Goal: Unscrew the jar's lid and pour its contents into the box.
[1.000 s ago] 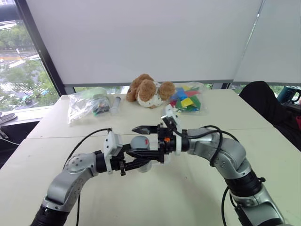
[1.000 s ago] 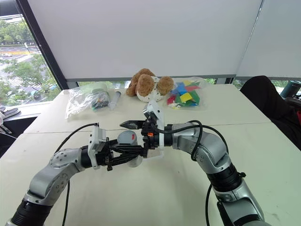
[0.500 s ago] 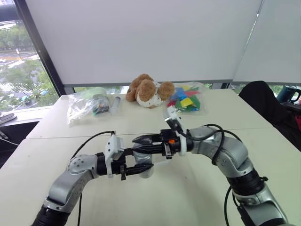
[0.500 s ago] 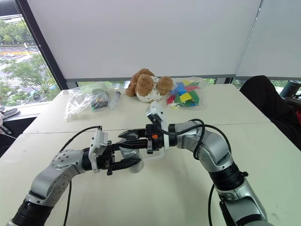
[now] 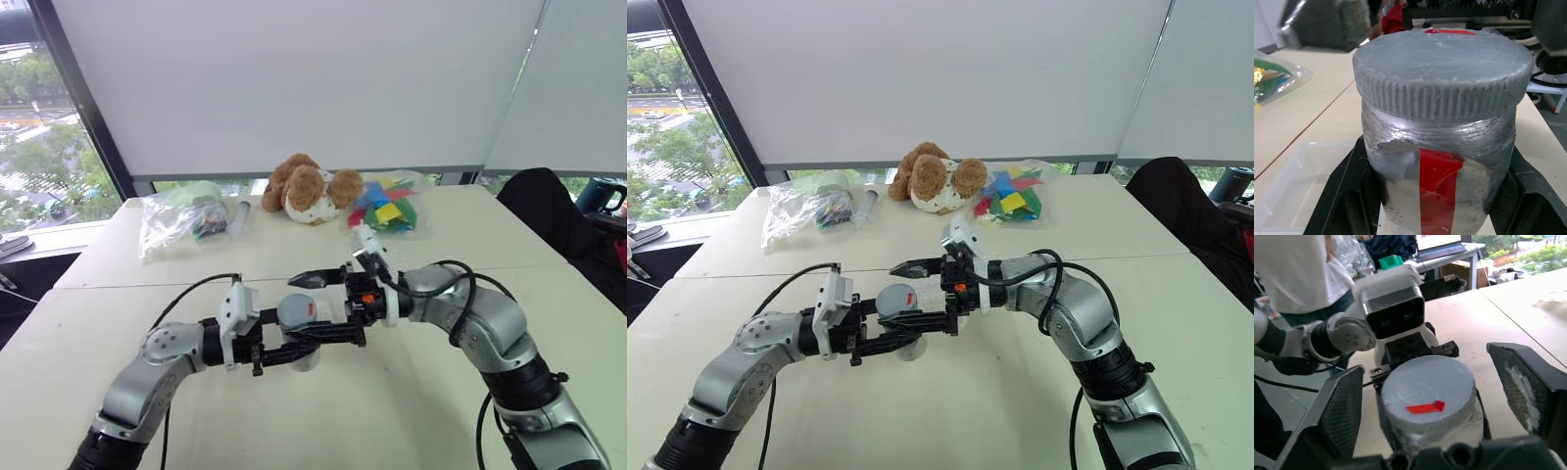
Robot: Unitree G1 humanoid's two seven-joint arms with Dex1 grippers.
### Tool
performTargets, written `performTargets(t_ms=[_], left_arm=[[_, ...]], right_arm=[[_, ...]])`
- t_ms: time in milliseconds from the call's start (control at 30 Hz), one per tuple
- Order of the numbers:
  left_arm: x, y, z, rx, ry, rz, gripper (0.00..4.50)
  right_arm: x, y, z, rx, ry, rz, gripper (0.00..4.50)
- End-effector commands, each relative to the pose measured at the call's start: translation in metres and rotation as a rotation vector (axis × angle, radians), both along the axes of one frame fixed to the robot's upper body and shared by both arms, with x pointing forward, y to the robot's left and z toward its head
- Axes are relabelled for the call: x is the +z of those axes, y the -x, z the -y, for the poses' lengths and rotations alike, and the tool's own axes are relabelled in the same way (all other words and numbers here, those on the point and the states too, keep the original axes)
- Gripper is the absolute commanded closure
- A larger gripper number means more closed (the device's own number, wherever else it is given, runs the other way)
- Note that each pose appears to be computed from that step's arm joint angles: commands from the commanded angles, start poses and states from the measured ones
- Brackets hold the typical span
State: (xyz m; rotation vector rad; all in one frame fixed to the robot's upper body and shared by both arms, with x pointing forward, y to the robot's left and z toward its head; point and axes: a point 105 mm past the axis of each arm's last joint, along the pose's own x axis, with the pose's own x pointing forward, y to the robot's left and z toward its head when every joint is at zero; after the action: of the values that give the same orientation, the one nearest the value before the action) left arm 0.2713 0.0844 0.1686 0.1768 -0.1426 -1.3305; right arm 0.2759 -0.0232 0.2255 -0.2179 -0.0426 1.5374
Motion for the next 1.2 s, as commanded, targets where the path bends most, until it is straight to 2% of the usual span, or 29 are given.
performTargets(t_ms=[33, 200, 300, 400, 567, 733, 833, 967, 1000, 1033, 1100, 1133, 1200], left_arm=[[0.005, 0.001, 0.001, 0.000, -0.006, 0.032, 2.40], [0.005, 0.000, 0.001, 0.008, -0.005, 0.033, 2.40], [0.005, 0.000, 0.002, 0.010, -0.008, 0.038, 2.40], [0.007, 0.001, 0.004, 0.011, 0.006, 0.036, 2.40], [0.013, 0.004, 0.004, -0.014, 0.016, 0.045, 2.40], [0.023, 0.020, 0.009, -0.146, 0.028, 0.059, 2.40], [0.019, 0.034, 0.010, -0.253, -0.037, 0.115, 2.40], [0.020, 0.041, 0.012, -0.313, -0.038, 0.109, 2.40], [0.021, 0.040, 0.011, -0.306, -0.035, 0.108, 2.40], [0.021, 0.039, 0.011, -0.293, -0.031, 0.107, 2.40], [0.022, 0.036, 0.008, -0.260, -0.020, 0.101, 2.40], [0.022, 0.035, 0.007, -0.248, -0.017, 0.095, 2.40], [0.020, 0.029, 0.003, -0.193, -0.023, 0.072, 2.40]], right_arm=[[0.004, 0.001, -0.003, 0.000, -0.017, 0.035, 0.04], [0.004, 0.000, -0.003, 0.000, -0.032, 0.034, 0.04], [0.003, -0.001, -0.001, 0.005, -0.028, 0.034, 0.92], [0.000, 0.000, 0.000, 0.016, -0.014, 0.031, 2.24], [0.003, 0.005, 0.007, 0.097, -0.002, 0.033, 2.23], [0.011, 0.019, 0.020, 0.319, 0.081, 0.035, 2.23], [0.017, 0.022, 0.023, 0.423, 0.132, 0.051, 2.23], [0.021, 0.016, 0.022, 0.438, 0.160, 0.055, 2.23], [0.024, 0.010, 0.020, 0.396, 0.139, 0.073, 1.43], [0.024, 0.009, 0.020, 0.378, 0.140, 0.056, 1.15], [0.035, 0.006, 0.017, 0.330, 0.059, 0.103, 0.20], [0.038, 0.006, 0.017, 0.319, 0.034, 0.094, 0.03], [0.044, 0.006, 0.019, 0.285, -0.005, 0.097, 0.03]])
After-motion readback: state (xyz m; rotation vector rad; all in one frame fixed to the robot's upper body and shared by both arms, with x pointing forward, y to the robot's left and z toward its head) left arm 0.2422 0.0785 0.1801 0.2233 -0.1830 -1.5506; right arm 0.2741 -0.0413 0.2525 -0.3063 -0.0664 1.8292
